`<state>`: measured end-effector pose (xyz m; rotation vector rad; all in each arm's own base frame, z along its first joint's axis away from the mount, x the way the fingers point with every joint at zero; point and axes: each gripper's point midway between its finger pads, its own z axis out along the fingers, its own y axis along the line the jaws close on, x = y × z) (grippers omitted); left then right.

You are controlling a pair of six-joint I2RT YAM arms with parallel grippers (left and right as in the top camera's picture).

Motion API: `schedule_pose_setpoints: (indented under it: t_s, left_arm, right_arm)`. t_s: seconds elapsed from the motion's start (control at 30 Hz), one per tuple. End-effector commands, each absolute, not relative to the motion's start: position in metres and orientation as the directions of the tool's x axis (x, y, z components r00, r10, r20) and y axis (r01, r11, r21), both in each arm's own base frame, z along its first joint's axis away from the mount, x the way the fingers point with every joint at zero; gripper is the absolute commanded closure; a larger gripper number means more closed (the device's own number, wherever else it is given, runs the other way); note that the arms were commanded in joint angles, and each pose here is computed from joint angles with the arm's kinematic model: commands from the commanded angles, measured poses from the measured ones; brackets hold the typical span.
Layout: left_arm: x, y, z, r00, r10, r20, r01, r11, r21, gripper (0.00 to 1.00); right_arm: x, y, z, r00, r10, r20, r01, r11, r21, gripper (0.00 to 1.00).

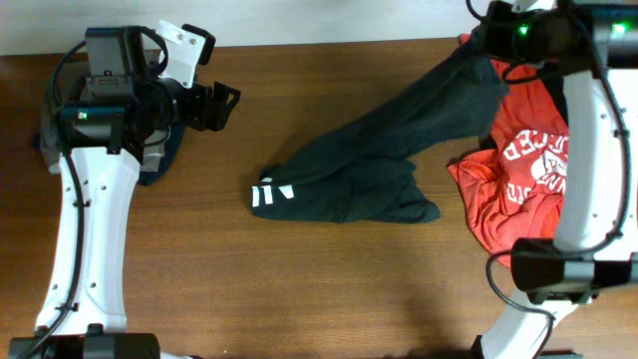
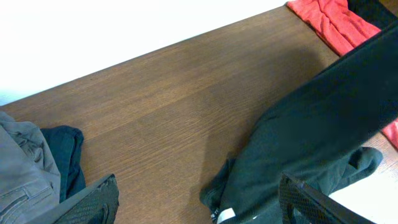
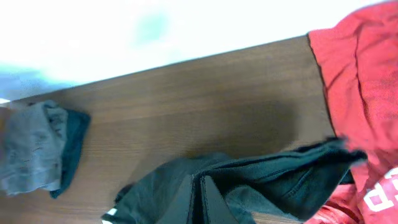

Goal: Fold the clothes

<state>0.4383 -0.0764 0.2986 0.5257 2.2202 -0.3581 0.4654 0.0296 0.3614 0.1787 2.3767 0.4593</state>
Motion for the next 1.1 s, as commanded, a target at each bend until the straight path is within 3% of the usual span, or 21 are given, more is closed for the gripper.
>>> schedule_pose_setpoints:
  t_s: [0.0, 0.17, 0.43, 0.9, 0.93, 1.07]
  left_arm:
    - [0.426, -0.075, 0.338, -0.495, 0.271, -0.825, 0.496, 0.868, -0.013, 0.19]
    - [0.414, -0.070, 0.362, -0.438, 0.285, -0.853, 0.481, 0.876, 0.046, 0.18]
    - [0.406, -0.062, 0.364, -0.455, 0.291, -0.842, 0.447, 0.892, 0.067, 0.18]
    - [0.418, -0.062, 0.343, -0.503, 0.291, -0.814, 0.449, 0.892, 0.041, 0.18]
    - [0.420, -0.063, 0.337, -0.516, 0.292, -0.805, 0.451, 0.892, 0.034, 0.18]
    - [0.424, -0.068, 0.314, -0.569, 0.298, -0.767, 0.464, 0.886, 0.001, 0.18]
  right_arm:
    - [0.444, 0.052, 0.403, -0.694, 0.222, -0.685, -0.097, 0.914, 0.395, 0.96]
    - [0.452, 0.091, 0.412, -0.660, 0.164, -0.733, -0.185, 0.910, 0.370, 0.96]
    - [0.504, 0.127, 0.397, -0.575, 0.184, -0.797, -0.092, 0.954, 0.286, 0.96]
    - [0.606, 0.144, 0.255, -0.652, 0.198, -0.732, -0.009, 0.963, 0.269, 0.95]
    - [0.609, 0.143, 0.252, -0.650, 0.201, -0.733, -0.007, 0.963, 0.269, 0.90]
    - [0.608, 0.126, 0.265, -0.637, 0.221, -0.738, 0.006, 0.959, 0.282, 0.49]
